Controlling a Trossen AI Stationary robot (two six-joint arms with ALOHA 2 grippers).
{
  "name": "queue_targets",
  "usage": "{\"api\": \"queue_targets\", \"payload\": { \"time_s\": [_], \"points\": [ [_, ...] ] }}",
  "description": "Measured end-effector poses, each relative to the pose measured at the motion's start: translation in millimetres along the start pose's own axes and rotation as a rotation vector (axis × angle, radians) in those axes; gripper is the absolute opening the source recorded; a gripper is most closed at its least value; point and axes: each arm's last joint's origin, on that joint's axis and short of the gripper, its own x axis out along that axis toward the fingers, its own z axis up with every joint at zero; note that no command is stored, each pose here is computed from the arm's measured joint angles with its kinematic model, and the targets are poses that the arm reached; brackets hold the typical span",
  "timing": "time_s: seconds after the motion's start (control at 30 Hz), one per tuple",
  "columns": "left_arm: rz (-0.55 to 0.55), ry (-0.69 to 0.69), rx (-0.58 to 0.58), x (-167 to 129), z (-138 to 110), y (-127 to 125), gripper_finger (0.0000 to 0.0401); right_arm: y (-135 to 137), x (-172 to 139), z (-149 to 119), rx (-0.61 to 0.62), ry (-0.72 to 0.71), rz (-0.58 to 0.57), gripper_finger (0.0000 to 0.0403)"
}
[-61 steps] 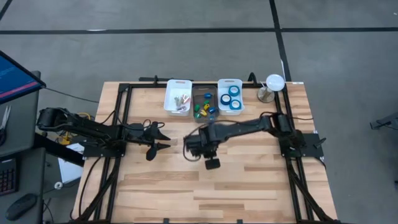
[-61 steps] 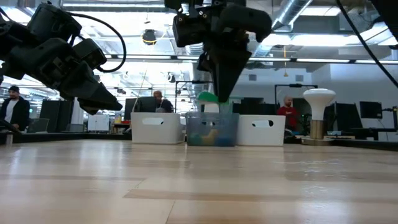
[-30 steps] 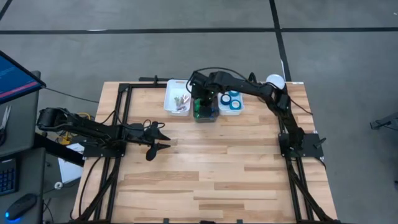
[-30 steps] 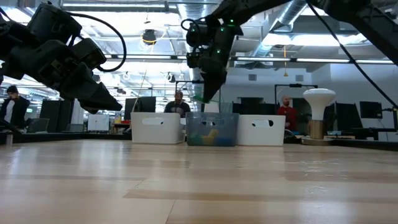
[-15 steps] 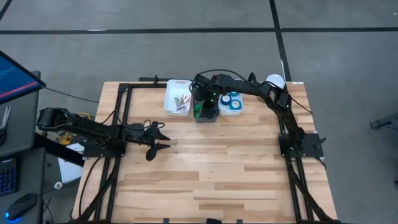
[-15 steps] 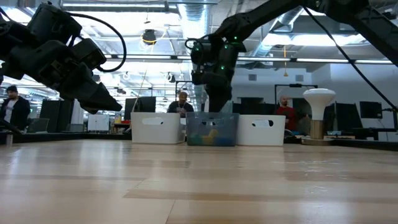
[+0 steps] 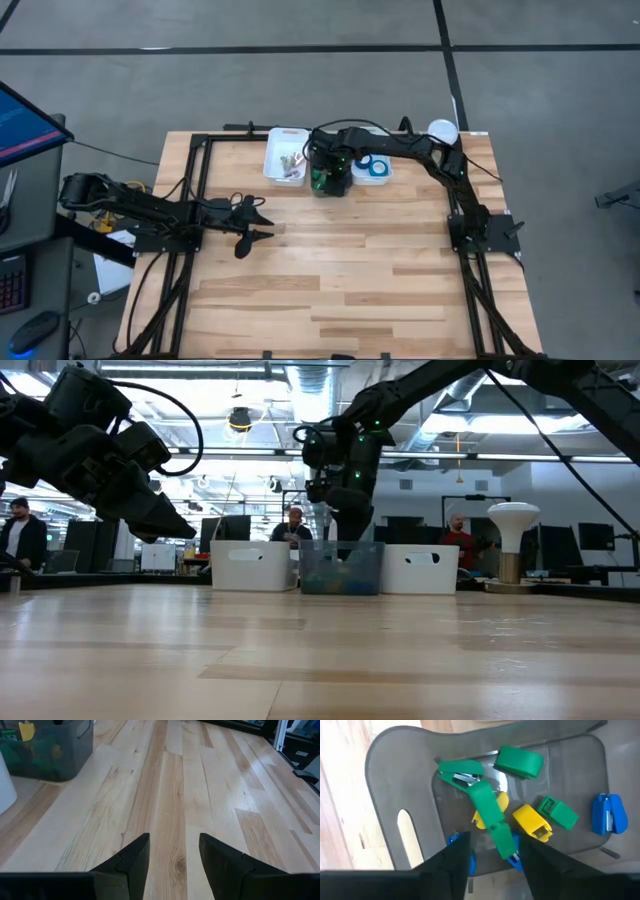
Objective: Pick and place Stapler, Stapler remover, tape
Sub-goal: Return to Home Position
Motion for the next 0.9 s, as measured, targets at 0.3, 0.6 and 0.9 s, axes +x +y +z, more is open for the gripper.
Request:
{"api": "queue_targets", "payload": {
  "time_s": [0.3, 0.6, 0.9],
  "points": [
    [0.000, -0.002, 0.002, 0, 0, 0, 0.0163, -2, 0, -1, 0.007, 0.020, -0.057, 0.0205],
    [-0.003, -0.015, -0.004, 0, 1, 0, 0.0163, 10, -15, -12, 0.110, 0.189, -0.071, 0.0208],
    [-0.180, -0.167, -0.076, -7, 20, -8, 0.0163, 71, -57, -13, -0.003, 0.300, -0.073, 0.0206]
  ]
}}
